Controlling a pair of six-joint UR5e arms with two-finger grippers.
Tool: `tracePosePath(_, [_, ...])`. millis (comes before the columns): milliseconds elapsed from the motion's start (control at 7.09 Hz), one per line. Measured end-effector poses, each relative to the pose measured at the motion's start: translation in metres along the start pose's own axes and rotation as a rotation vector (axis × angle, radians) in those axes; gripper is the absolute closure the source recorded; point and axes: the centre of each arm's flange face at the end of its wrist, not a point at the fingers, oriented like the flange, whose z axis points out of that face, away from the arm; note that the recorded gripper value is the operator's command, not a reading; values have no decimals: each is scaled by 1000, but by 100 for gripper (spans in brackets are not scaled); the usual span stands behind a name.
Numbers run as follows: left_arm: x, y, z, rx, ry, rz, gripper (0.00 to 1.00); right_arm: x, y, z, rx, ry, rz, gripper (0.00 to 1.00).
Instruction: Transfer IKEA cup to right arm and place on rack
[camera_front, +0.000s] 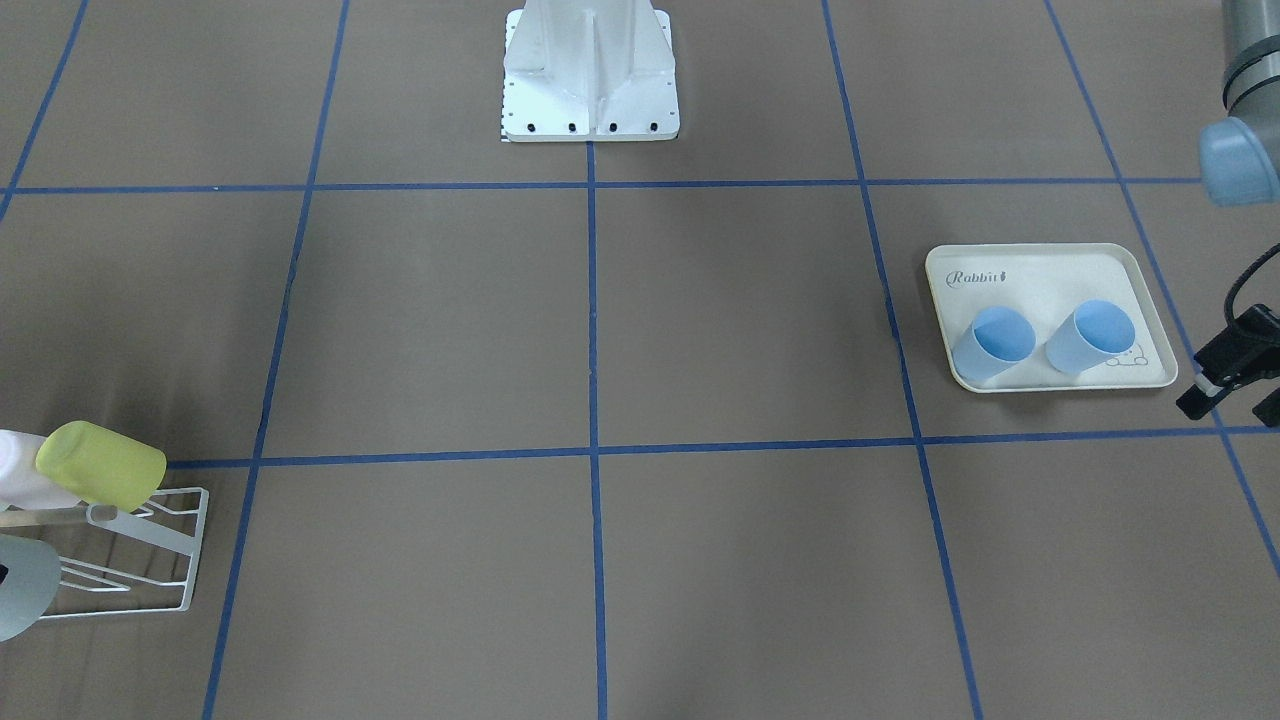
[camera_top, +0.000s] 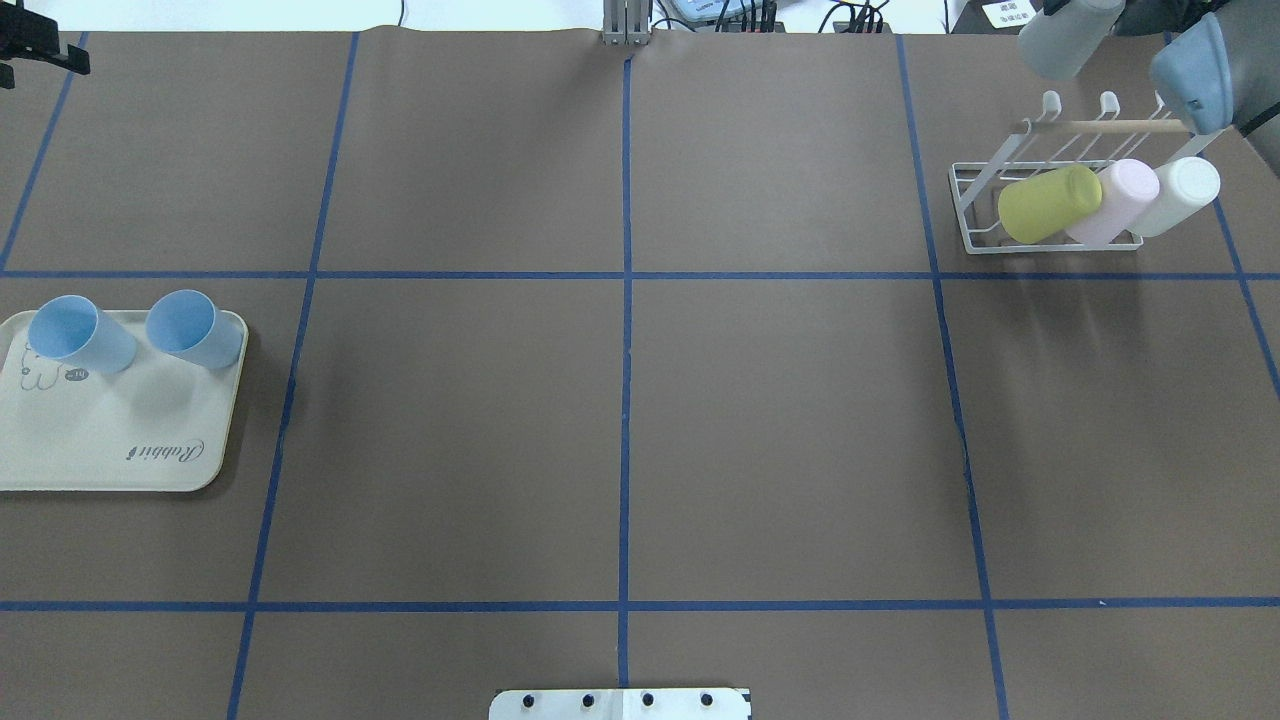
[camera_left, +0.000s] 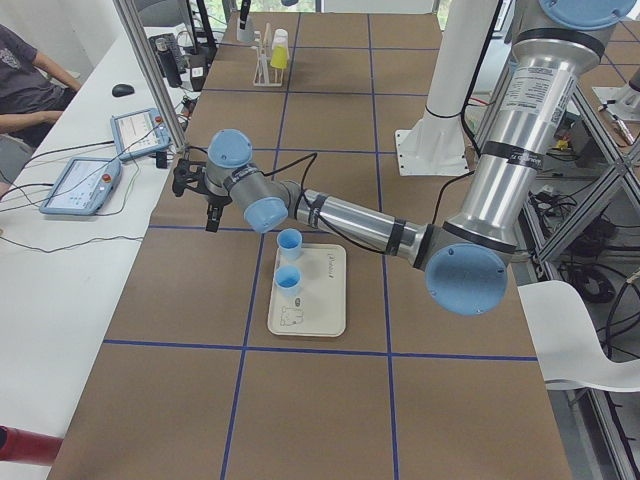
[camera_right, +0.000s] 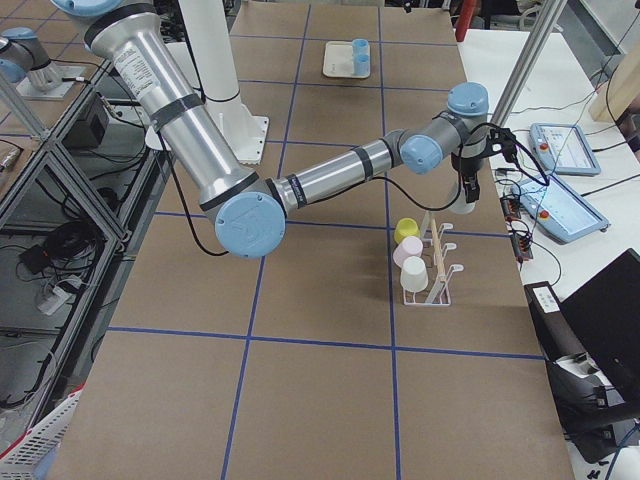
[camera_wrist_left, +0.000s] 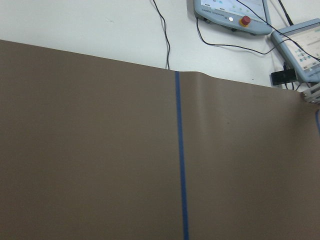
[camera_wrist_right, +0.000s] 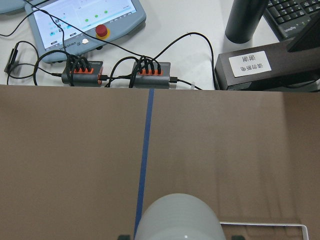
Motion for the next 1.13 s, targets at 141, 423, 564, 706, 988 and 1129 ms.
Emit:
tracePosePath(141, [-8, 4, 0, 2, -17, 15, 0, 6, -1, 7, -13, 9, 6, 86])
tracePosePath(423, [-20, 20, -2, 2, -38, 18, 0, 18, 2, 20, -37, 17, 22, 84])
tracePosePath(564, [-25, 26, -2, 0, -46, 14, 0, 23, 5, 25, -51, 15, 29, 82])
tracePosePath(706, [-28, 29, -2, -2, -50, 12, 0, 25, 7, 30, -63, 11, 33, 82])
tracePosePath(988, [-33, 33, -1, -7, -56, 5, 0, 20, 12, 39, -81, 7, 30, 78])
tracePosePath(1129, [-35, 35, 0, -10, -58, 3, 0, 18, 15, 43, -87, 6, 27, 70])
